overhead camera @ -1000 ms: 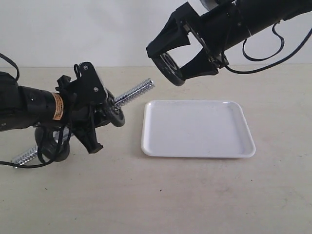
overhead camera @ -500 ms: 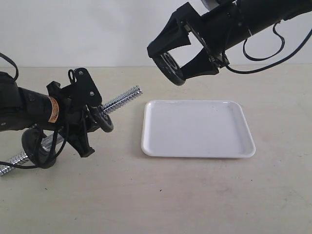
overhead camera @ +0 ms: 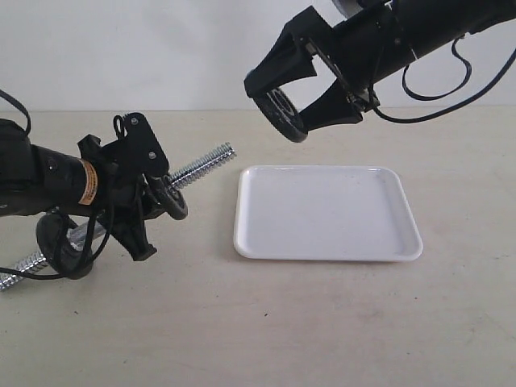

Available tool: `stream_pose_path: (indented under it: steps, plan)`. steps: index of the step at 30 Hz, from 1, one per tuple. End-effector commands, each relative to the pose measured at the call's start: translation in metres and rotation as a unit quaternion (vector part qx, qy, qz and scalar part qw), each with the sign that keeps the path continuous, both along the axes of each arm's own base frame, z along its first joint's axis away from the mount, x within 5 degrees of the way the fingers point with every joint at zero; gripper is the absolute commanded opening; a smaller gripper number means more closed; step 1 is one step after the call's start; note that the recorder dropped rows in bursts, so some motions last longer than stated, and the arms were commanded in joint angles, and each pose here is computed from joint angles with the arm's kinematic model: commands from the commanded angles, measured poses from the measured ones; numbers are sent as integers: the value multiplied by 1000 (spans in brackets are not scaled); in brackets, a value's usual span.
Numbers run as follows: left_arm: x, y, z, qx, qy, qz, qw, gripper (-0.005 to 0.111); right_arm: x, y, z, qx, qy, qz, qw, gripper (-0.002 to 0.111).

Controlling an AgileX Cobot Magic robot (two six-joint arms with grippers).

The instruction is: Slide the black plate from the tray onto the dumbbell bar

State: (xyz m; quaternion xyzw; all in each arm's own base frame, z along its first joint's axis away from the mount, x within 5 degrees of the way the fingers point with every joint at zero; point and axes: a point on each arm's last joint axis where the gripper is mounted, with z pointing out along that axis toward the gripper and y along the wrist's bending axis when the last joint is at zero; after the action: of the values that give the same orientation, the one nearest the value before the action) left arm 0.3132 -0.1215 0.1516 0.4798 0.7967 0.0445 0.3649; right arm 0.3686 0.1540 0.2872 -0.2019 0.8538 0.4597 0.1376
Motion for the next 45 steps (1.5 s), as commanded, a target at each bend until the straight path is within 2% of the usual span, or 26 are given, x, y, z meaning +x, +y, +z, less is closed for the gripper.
stream_pose_path:
  steps: [1, 8, 16, 21, 29, 38, 45]
  plan:
    - [-7, -51, 75, -314, -172, -201, 912, 4, -4, 1, 17, 28, -15, 2, 1000, 0]
    - [-1, -43, 62, -263, -134, -148, 944, 4, -5, -1, 14, 8, -36, 17, 999, 0]
    - [1, -39, 57, -274, -91, -95, 953, 4, -5, -2, 13, -2, -63, 36, 997, 0]
    - [3, -34, 50, -249, -69, -56, 964, 4, -5, -6, 7, -42, -71, 49, 995, 0]
    - [0, -31, 43, -251, -43, -30, 966, 4, -5, -6, 6, -46, -79, 55, 994, 0]
    - [-4, -23, 18, -221, -1, 13, 975, 4, -5, -6, 6, -47, -84, 57, 994, 0]
    - [-2, -25, -1, -219, 23, 14, 975, 4, -5, -6, 6, -48, -88, 60, 993, 0]
